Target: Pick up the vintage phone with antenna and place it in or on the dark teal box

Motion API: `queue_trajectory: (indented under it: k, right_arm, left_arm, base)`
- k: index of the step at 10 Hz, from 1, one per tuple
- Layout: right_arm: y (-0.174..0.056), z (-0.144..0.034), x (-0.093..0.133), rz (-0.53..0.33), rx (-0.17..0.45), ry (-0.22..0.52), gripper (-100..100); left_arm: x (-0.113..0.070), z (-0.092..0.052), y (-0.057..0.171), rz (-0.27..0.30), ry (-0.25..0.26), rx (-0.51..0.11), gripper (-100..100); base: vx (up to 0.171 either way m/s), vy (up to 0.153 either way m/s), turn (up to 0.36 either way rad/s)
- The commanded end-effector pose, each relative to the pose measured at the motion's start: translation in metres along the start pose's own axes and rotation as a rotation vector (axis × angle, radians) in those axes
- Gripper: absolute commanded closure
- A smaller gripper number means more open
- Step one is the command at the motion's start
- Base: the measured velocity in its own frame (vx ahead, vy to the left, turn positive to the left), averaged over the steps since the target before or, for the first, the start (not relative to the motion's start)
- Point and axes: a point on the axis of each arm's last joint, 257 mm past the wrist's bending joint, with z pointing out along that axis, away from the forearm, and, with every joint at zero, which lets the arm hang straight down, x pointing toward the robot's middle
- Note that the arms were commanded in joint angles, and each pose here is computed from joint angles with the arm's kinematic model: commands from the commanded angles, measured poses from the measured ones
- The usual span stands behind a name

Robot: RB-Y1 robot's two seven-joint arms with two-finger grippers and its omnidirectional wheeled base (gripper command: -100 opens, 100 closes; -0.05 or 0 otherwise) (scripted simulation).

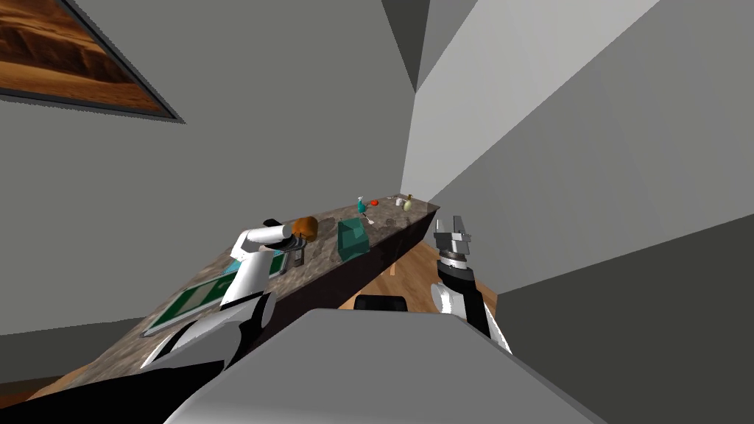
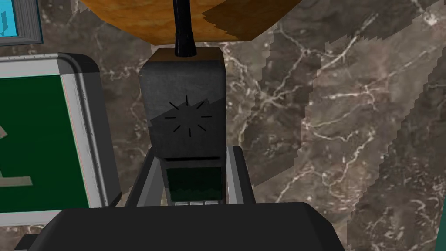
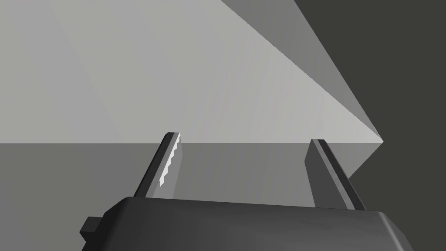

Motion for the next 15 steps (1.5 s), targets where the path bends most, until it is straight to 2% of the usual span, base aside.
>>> queue_trajectory:
  k: [1,4,5,8,10,15]
  right_arm:
    - [0.000,0.000,0.000,0.000,0.000,0.000,0]
    - [0.000,0.000,0.000,0.000,0.000,0.000,0]
    - [0.000,0.000,0.000,0.000,0.000,0.000,0]
    - [0.000,0.000,0.000,0.000,0.000,0.000,0]
    - [0.000,0.000,0.000,0.000,0.000,0.000,0]
    - [0.000,0.000,0.000,0.000,0.000,0.000,0]
  left_arm:
    - [0.010,-0.018,-0.016,0.036,0.021,0.025,100]
    - [0.020,-0.038,-0.029,0.075,0.042,0.050,100]
    - [0.026,-0.051,-0.035,0.096,0.057,0.063,100]
    - [0.043,-0.078,-0.041,0.118,0.097,0.078,100]
    - [0.055,-0.090,-0.038,0.100,0.122,0.070,100]
    - [0.076,-0.106,-0.024,0.023,0.158,0.033,100]
  base:
    - [-0.006,-0.123,-0.034]
    - [0.026,-0.120,-0.027]
    - [0.016,-0.132,-0.062]
    - [0.052,-0.157,-0.060]
    - [0.037,-0.139,-0.083]
    - [0.041,-0.082,-0.062]
